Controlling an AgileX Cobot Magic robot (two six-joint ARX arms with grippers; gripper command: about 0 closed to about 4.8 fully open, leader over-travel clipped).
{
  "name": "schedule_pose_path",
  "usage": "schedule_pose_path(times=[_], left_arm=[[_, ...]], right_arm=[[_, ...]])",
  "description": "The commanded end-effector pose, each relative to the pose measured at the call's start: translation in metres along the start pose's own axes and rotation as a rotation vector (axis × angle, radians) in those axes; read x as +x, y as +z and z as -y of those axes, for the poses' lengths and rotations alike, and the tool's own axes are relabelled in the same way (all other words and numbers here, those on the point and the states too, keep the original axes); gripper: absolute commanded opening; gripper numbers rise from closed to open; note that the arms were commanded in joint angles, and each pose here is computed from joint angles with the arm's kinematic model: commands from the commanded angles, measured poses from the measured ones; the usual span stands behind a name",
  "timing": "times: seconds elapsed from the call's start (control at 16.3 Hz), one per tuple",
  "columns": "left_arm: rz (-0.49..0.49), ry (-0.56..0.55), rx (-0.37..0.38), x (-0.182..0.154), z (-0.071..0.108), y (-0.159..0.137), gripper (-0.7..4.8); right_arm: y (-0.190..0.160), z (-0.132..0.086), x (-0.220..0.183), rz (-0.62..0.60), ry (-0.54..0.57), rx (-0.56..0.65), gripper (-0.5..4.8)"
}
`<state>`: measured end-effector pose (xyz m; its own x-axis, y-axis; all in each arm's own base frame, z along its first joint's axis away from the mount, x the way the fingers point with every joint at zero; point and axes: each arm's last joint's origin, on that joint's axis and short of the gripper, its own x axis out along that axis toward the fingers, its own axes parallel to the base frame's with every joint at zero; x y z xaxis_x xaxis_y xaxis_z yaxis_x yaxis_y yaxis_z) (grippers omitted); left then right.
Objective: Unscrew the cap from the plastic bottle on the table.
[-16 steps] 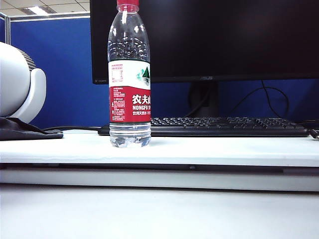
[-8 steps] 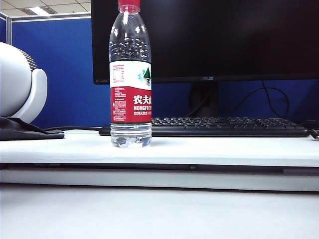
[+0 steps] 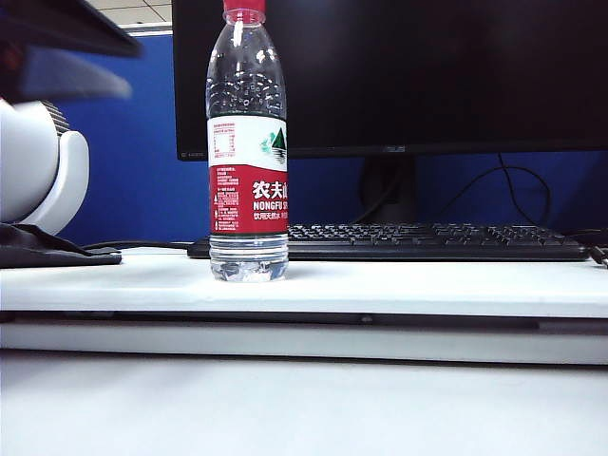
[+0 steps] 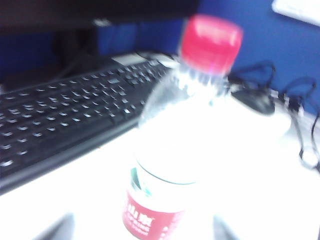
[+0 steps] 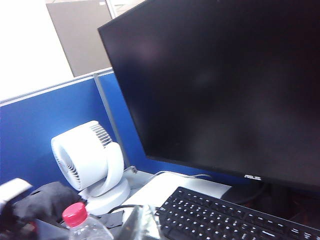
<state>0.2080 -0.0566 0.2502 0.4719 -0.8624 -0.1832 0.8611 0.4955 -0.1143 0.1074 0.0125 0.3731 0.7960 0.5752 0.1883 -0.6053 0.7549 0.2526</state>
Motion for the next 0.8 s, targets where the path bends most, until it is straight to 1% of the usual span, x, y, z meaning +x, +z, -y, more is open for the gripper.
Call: schedule_pose_path(times=[0.06,0.12,0.18,0.37,0.43,0.55,0.61,0.68,0.74,0.8], left_arm=[[-0.073,0.013,0.03,0.025,0.0,-0.012,3.52],[-0.097,-0.019,0.025,0.034,0.001,-0.018,3.55],[-0.103,-0.019,0.021,0.035,0.0,-0.02,3.55],[-0.106,0.007,0.044,0.037,-0.003,-0.022,4.22],[-0.104,0.025,0.05,0.037,-0.004,-0.021,4.64],[-0.097,0.028,0.06,0.037,-0.004,-0.02,4.61],[-0.075,0.044,0.064,0.037,-0.005,-0.017,4.6],[-0.061,0.05,0.037,0.037,-0.005,-0.016,4.61],[-0.065,0.051,-0.035,0.037,-0.005,-0.016,4.61],[-0.067,0.041,-0.059,0.037,-0.005,-0.016,4.61]], right_arm=[[0.006,-0.004,-0.001,0.023,0.023,-0.031,-0.01],[0.007,-0.004,-0.001,0.027,0.023,-0.052,-0.01],[0.007,-0.004,-0.001,0.027,0.024,-0.052,-0.01],[0.007,-0.004,-0.001,0.031,0.012,-0.051,-0.01],[0.008,-0.004,-0.001,0.04,0.009,-0.056,-0.01],[0.008,-0.004,-0.001,0.043,0.006,-0.057,-0.01],[0.008,-0.004,-0.001,0.042,0.005,-0.057,-0.01],[0.008,-0.004,-0.001,0.042,0.005,-0.057,-0.01],[0.008,-0.004,-0.001,0.042,0.005,-0.057,-0.01],[0.008,-0.004,-0.001,0.042,0.005,-0.057,-0.01]])
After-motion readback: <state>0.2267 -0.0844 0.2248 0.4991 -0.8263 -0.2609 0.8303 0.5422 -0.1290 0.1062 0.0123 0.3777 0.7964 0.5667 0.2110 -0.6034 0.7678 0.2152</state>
